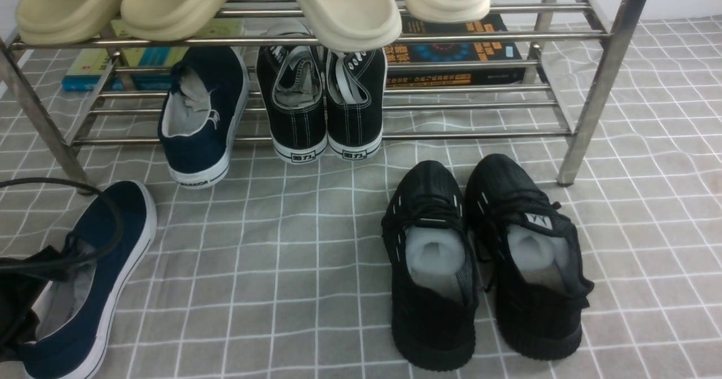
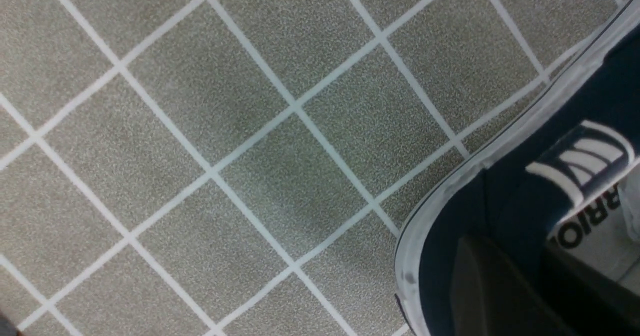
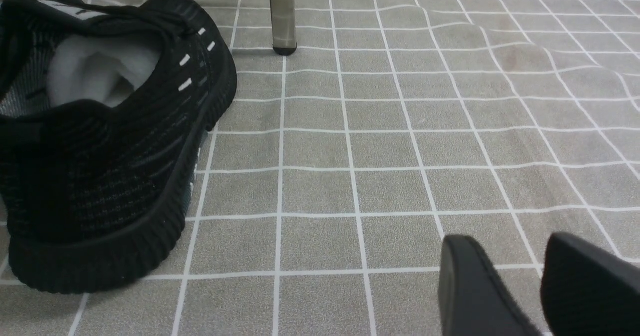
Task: Take the shoes off the shelf with your hand from the grey coffee tablecloth.
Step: 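Set the held shoe down on the floor in front of the rack with the left gripper, then grasp the leftmost shoe on the bottom shelf of the shoe rack with the left gripper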
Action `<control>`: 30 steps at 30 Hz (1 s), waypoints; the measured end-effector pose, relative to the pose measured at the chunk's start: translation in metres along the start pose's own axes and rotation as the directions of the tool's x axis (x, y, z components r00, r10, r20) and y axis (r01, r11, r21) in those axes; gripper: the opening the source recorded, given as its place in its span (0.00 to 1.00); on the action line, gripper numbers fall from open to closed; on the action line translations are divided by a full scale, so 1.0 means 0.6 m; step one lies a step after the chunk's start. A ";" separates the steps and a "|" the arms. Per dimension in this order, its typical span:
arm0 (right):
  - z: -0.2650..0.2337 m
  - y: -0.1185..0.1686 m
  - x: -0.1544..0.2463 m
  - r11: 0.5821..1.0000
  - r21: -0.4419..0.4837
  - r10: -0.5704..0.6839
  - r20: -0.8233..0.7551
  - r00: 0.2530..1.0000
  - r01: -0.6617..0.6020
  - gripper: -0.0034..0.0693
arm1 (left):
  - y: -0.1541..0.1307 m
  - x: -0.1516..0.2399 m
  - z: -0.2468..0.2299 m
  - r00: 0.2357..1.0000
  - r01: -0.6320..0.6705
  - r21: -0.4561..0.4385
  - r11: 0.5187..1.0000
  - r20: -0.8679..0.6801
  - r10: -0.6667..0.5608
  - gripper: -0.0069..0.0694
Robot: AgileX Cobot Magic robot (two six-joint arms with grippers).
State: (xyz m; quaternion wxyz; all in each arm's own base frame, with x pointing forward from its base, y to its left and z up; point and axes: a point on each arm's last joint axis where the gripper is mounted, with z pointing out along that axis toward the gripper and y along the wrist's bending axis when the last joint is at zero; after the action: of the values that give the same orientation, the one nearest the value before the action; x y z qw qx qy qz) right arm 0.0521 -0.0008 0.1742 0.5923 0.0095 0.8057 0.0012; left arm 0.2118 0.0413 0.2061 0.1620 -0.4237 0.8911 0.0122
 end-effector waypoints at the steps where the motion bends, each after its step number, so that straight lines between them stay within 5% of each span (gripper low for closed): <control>1: 0.000 0.000 0.000 1.000 0.000 0.000 0.000 1.000 0.000 0.38 | 0.001 0.000 0.000 1.000 -0.023 -0.004 1.000 -0.002 0.023 0.17; 8: 0.000 0.000 0.000 1.000 0.000 0.000 0.000 1.000 0.000 0.38 | 0.003 0.001 -0.001 0.995 -0.104 -0.020 0.994 -0.013 0.103 0.27; 15: 0.000 0.000 0.000 1.000 0.000 0.000 0.000 1.000 0.000 0.38 | -0.031 -0.056 -0.080 0.974 -0.226 -0.023 0.974 0.024 0.226 0.64; 20: 0.000 0.000 0.000 1.000 0.000 0.000 0.000 1.000 0.000 0.38 | -0.078 -0.089 -0.143 0.981 -0.174 0.162 0.971 0.120 0.155 0.78; 30: 0.000 0.000 0.000 1.000 0.000 0.000 0.000 1.000 0.000 0.38 | -0.203 -0.051 -0.127 0.983 -0.138 0.458 0.878 0.173 0.064 0.79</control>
State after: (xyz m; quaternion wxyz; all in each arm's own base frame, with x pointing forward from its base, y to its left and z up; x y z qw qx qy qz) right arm 0.0521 -0.0009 0.1742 0.5923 0.0097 0.8057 0.0010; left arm 0.3014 -0.0259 0.3017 0.3263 -0.3227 0.8735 -0.1625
